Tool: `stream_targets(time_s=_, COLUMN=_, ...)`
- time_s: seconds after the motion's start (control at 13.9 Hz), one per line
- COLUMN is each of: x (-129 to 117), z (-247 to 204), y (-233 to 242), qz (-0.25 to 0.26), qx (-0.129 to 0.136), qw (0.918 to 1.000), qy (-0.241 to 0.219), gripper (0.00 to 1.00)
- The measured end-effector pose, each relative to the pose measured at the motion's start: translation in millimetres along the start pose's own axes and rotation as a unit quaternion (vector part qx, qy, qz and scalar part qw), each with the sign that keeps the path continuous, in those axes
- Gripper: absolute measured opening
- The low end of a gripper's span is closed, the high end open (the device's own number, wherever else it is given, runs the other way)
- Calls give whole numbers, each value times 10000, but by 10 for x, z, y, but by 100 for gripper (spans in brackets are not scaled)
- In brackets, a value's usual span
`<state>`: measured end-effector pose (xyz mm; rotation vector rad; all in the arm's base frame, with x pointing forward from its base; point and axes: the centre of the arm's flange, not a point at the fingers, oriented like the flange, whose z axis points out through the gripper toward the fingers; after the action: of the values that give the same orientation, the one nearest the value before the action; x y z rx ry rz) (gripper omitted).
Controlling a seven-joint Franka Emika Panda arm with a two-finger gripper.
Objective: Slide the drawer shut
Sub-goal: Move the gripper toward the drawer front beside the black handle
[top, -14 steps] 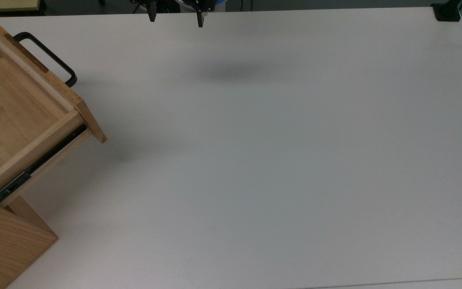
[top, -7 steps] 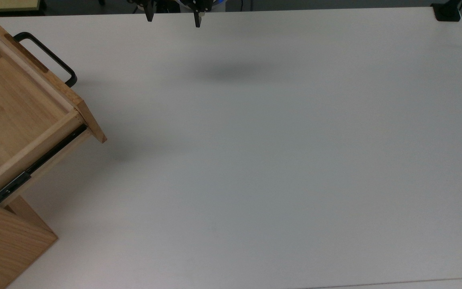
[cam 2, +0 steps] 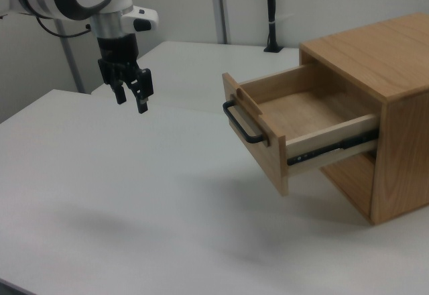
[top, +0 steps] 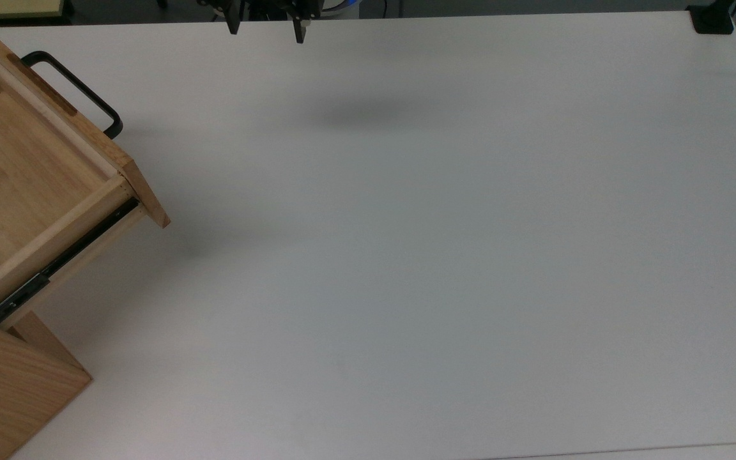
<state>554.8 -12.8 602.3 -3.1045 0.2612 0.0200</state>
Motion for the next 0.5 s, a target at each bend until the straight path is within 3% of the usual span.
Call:
stream_targets(time_s=0.14, x=2, z=2, y=42, qz=512, qx=16, qw=9987, qy=-19, gripper=52)
stream_targets(time_s=0.29, x=12, z=-1, y=114, qz=1009, qx=118, qw=9948, qy=-40, gripper=30)
stream_targets(time_s=0.43, x=36, z=2, y=292, qz=1389, qx=250, qw=9900, qy=-72, gripper=10)
stream_targets(time_s=0.5, x=72, z=15, y=463, qz=1597, qx=284, qw=9867, qy=-49, gripper=8)
